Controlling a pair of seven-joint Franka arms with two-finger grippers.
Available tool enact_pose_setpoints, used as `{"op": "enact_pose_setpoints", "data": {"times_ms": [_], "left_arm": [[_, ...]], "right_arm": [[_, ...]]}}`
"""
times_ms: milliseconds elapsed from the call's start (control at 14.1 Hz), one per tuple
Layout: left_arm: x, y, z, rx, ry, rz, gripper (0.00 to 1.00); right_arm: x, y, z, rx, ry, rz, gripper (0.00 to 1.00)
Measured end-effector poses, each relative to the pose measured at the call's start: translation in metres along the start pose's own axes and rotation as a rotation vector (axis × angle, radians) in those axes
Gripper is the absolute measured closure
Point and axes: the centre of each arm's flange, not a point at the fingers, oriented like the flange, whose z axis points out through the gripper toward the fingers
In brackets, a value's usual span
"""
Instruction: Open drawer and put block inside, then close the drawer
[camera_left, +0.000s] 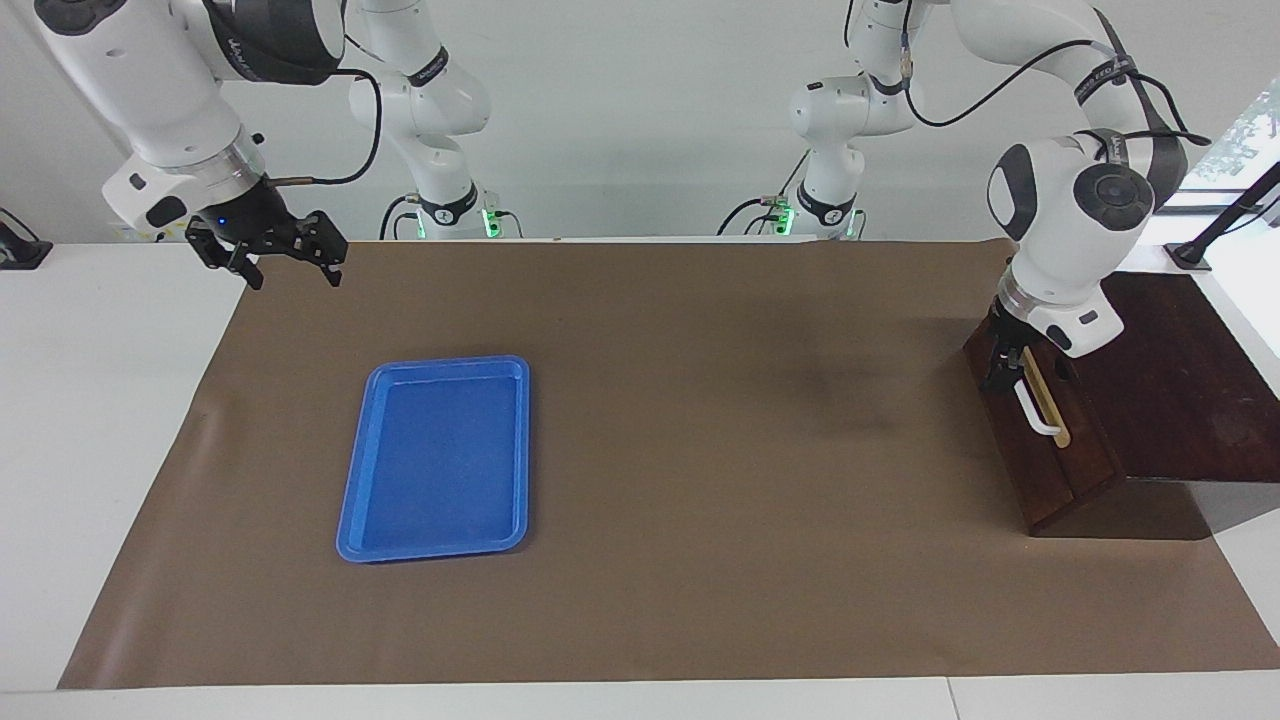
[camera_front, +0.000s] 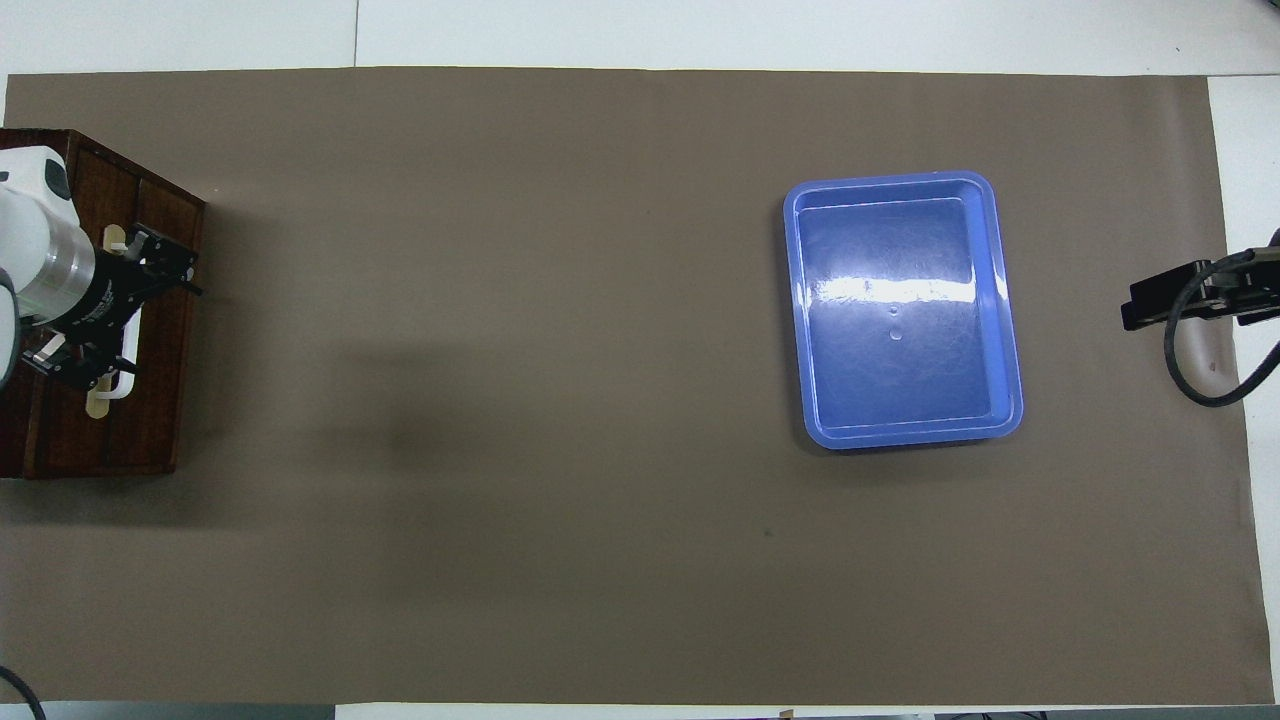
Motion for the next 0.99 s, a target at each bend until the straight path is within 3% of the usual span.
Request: {"op": "enact_pose_setpoints", "data": {"times_ms": [212, 496, 991], "left_arm": [[-0.017, -0.011, -0.035, -0.004, -0.033, 0.308, 0.00], [-0.035, -0.002, -0.031, 0.014, -0.066, 0.674, 0.00], [-0.051, 0.015, -0.042, 0.026, -0.092, 0.875, 0.00]], "right_arm": [[0.000, 0.001, 0.000, 0.000, 0.000, 0.001, 0.00], [0.000, 0.001, 0.000, 0.000, 0.000, 0.001, 0.00], [0.000, 0.001, 0.000, 0.000, 0.000, 0.002, 0.00]]}}
